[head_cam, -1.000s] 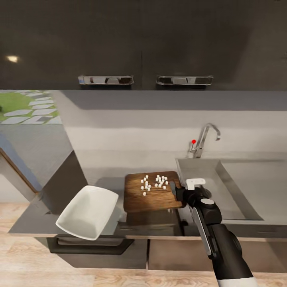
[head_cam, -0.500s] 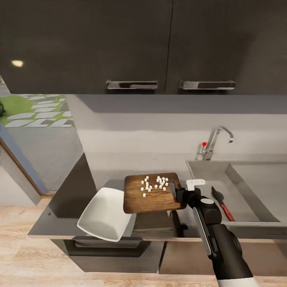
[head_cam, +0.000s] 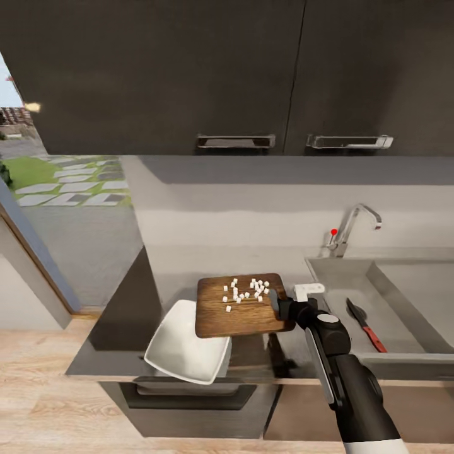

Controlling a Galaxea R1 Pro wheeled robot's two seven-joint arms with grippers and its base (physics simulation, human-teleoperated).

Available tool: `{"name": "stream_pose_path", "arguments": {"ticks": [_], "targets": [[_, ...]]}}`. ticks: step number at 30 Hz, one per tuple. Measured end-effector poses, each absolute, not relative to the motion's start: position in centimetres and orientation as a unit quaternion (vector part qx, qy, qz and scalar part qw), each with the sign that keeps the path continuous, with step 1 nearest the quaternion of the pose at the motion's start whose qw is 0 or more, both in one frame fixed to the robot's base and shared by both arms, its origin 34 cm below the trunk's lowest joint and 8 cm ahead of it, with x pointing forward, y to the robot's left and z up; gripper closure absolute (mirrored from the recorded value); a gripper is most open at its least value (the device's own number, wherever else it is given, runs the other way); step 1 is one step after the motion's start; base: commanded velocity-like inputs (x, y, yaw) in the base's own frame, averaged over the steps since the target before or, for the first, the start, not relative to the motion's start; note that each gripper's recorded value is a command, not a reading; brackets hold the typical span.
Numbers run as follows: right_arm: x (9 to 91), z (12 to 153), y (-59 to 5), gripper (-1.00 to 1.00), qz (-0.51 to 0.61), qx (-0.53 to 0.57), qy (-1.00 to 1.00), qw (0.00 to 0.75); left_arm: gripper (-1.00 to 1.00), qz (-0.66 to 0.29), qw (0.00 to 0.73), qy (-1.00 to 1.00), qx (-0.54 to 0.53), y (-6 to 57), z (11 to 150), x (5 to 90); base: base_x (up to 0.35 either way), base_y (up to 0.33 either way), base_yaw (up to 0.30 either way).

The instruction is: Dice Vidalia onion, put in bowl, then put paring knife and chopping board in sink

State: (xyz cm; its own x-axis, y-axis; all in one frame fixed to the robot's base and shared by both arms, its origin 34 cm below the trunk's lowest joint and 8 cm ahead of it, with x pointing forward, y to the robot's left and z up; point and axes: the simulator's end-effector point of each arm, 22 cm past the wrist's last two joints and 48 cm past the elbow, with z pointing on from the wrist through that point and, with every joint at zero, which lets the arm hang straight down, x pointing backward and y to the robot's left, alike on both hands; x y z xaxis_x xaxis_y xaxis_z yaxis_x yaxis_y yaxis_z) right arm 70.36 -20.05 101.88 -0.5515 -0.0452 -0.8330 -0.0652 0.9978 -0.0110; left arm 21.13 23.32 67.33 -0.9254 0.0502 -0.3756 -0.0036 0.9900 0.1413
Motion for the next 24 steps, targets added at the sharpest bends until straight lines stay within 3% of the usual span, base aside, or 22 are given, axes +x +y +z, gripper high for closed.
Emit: {"name": "stream_pose_path", "arguments": {"ticks": [20, 24], "targets": [[70.3, 103.8, -20.0, 1.0, 0.01, -0.031, 0.873, 0.487, -1.0, 0.07, 0.209, 0.975, 0.011, 23.3, 67.7, 22.2, 0.0, 0.254, 0.0], [70.3, 104.2, -20.0, 1.0, 0.011, -0.031, 0.871, 0.49, -1.0, 0.07, 0.212, 0.975, 0.011, 23.3, 67.8, 22.4, 0.0, 0.094, 0.0]]}}
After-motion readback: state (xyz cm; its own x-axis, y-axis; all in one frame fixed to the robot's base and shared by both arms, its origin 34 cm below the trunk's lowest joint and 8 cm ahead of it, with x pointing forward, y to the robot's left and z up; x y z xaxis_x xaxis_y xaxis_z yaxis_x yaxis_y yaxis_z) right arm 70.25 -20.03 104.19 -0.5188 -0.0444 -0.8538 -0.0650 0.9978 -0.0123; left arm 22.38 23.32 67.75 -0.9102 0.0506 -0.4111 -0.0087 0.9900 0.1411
